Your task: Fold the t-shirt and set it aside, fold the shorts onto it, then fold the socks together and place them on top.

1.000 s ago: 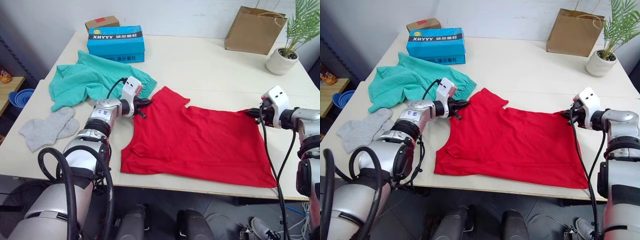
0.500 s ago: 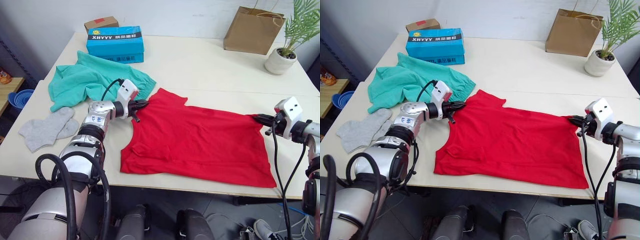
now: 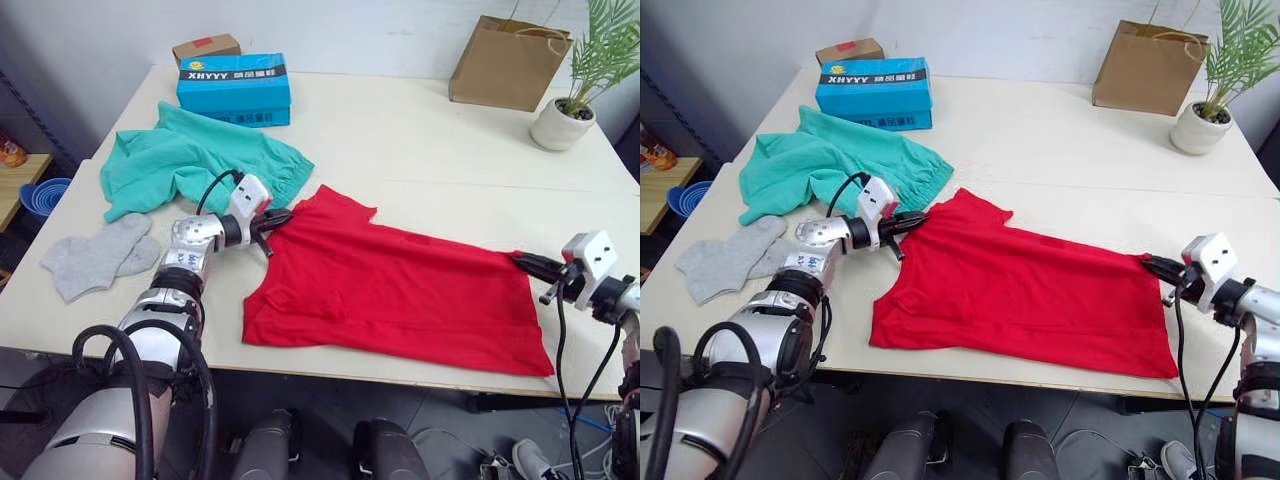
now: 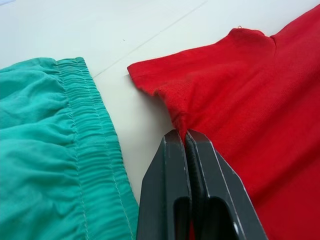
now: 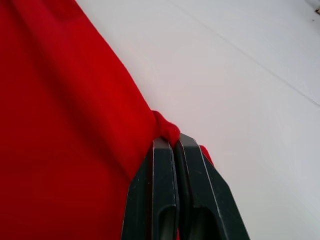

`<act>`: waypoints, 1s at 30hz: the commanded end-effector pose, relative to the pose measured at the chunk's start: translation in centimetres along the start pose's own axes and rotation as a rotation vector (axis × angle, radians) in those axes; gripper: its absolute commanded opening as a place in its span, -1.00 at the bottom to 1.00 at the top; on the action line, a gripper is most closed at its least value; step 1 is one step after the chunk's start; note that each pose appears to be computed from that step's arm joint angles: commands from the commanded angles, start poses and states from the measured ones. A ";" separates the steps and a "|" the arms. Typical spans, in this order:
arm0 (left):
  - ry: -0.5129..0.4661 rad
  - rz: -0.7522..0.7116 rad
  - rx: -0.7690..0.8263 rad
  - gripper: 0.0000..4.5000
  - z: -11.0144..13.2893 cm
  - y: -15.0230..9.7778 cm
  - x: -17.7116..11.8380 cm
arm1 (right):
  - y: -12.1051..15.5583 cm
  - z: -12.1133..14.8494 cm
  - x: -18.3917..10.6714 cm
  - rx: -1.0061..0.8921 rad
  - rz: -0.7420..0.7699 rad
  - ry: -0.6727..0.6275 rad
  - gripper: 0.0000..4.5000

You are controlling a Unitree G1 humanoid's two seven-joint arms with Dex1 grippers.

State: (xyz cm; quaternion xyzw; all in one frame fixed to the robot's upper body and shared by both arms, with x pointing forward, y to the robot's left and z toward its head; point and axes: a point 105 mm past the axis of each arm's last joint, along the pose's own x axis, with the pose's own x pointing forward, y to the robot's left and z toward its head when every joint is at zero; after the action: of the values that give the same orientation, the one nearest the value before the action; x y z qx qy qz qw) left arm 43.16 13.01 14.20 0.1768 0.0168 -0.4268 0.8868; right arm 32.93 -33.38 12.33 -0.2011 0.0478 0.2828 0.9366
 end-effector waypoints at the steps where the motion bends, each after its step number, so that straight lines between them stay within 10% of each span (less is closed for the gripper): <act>1: -0.035 -0.002 0.046 -0.99 1.0 0.2 -0.3 | 0.0 0.4 -0.5 -0.015 -0.028 -0.032 -1.00; 4: -0.034 -0.047 0.021 -0.99 0.7 -0.3 -0.4 | 0.9 -0.6 -0.6 0.017 -0.006 -0.007 -1.00; 9: -0.024 -0.126 -0.041 -0.45 1.1 -0.7 -0.6 | 1.6 0.1 -1.4 0.057 0.018 -0.047 -0.72; 19: 0.030 -0.122 -0.355 0.97 5.2 1.6 -0.3 | 3.0 4.5 -4.9 -0.059 -0.010 -0.108 0.83; 30: 0.122 0.064 -0.491 1.00 4.8 0.5 4.3 | 5.4 7.9 -3.8 -0.104 -0.021 -0.187 0.99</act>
State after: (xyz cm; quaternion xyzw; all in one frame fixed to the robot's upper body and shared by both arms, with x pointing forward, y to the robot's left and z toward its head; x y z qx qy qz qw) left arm 45.20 8.79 16.49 -0.0175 0.1919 -0.3789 0.9051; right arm 26.79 -28.37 17.09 -0.2175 -0.0292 0.2984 0.9289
